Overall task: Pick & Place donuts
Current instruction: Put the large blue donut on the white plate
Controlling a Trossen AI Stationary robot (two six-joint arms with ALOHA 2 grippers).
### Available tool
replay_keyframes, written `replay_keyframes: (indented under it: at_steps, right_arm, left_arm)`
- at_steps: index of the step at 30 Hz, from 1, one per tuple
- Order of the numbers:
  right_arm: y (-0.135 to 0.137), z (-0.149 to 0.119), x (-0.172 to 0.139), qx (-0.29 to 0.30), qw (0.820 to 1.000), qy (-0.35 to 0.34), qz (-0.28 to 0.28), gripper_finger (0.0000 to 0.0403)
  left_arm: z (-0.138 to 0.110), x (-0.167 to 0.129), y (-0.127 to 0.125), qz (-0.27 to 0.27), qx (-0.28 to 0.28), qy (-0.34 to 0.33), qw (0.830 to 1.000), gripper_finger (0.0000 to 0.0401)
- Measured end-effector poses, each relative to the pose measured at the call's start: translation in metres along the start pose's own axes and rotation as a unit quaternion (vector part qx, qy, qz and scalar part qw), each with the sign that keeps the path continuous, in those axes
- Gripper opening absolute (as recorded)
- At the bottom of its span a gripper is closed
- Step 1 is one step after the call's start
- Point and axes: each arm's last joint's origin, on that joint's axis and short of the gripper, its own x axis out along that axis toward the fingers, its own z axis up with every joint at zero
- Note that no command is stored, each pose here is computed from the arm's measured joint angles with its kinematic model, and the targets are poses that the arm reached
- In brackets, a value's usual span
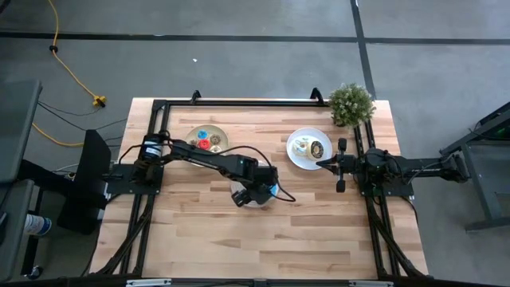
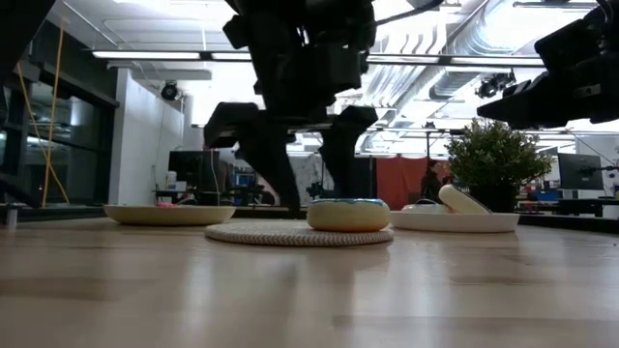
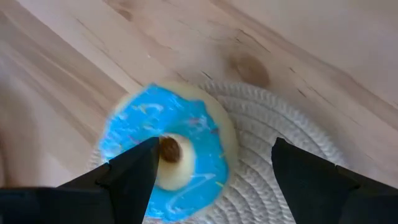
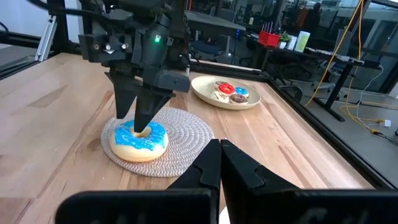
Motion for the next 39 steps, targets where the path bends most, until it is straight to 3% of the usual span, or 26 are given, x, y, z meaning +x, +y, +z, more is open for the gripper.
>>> replay_keyframes:
  at_steps: [19, 39]
  right_arm:
    - [0.0, 0.0, 0.0, 0.0, 1.0, 0.003, 0.0, 0.0]
    - [0.0, 0.0, 0.0, 0.0, 1.0, 0.003, 0.001, 0.0]
  left_arm:
    - [-0.002, 0.011, 0.0, -0.004, -0.001, 0.006, 1.0, 0.0298]
    - [-0.008, 0.023, -0.001, -0.01, -0.046, 0.033, 0.998, 0.0289]
